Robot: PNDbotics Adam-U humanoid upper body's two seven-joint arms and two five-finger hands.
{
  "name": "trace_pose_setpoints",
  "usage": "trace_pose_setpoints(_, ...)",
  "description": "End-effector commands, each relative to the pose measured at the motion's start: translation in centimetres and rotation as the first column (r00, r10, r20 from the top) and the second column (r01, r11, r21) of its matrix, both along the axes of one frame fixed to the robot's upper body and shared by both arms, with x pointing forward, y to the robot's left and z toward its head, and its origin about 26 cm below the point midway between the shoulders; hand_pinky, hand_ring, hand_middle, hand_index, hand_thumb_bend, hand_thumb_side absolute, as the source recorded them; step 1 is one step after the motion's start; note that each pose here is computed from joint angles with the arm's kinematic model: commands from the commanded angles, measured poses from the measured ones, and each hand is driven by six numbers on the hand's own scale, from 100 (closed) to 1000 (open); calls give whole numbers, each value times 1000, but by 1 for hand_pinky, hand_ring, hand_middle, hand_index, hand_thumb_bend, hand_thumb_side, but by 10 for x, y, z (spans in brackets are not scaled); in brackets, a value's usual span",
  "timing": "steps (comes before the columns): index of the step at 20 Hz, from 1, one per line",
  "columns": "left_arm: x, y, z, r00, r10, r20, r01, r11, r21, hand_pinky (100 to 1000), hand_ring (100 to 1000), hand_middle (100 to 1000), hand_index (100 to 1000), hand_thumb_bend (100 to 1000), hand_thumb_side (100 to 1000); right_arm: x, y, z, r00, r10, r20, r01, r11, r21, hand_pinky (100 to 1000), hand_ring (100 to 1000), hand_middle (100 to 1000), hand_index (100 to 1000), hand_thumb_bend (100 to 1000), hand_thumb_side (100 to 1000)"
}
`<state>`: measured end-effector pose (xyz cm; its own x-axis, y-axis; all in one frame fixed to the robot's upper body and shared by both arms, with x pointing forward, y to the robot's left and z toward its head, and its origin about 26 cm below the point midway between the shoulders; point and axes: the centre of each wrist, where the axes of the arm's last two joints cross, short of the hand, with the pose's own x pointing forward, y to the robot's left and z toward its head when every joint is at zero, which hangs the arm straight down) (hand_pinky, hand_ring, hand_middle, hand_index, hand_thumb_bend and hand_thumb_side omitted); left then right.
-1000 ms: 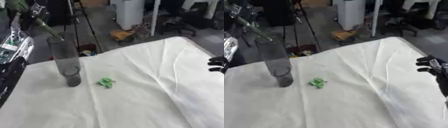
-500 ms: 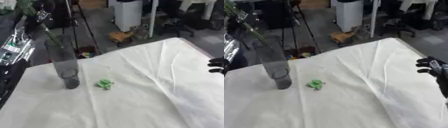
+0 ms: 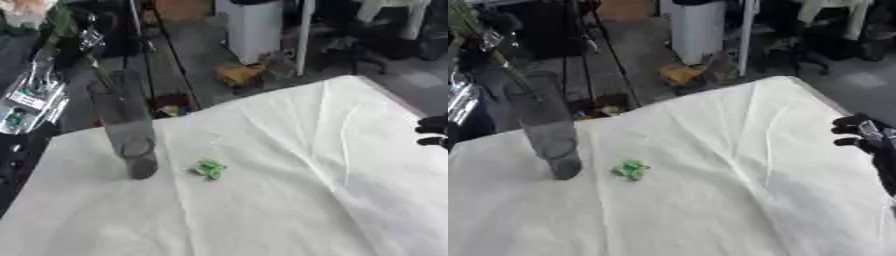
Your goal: Arrange flowers into the vase.
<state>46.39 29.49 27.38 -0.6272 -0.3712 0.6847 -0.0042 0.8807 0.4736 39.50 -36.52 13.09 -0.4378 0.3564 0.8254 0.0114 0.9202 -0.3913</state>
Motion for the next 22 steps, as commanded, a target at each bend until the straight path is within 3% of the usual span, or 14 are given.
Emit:
trace_pose_setpoints(1,-2,6,14,999,21,31,-22,999,26,283,280,102,278,935,713,0,-5,18,999,-5,46,6,1000,-20,664,734,689,698,100,893)
trace_pose_setpoints(5,-2,6,12,1000,7,20,-8,999,49,435,383,196,416,912,744,0,-5,17,999,-8,43,9,1000,-19,664,734,688,698,100,893)
trace_pose_setpoints(9,-2,7,12,1000,6,18,-7,997,77,500,422,228,451,909,757,0,-6,16,999,-10,43,10,1000,-17,664,734,688,696,100,893)
trace_pose_setpoints(15,-2,9,12,1000,22,19,-25,989,148,625,535,368,593,920,752,0,-6,16,999,-11,42,12,1000,-17,663,734,688,696,100,894)
trace_pose_setpoints(22,-2,14,10,997,72,10,-73,977,201,700,604,451,684,881,783,-1,-7,15,999,-13,40,13,1000,-15,663,734,688,695,100,881)
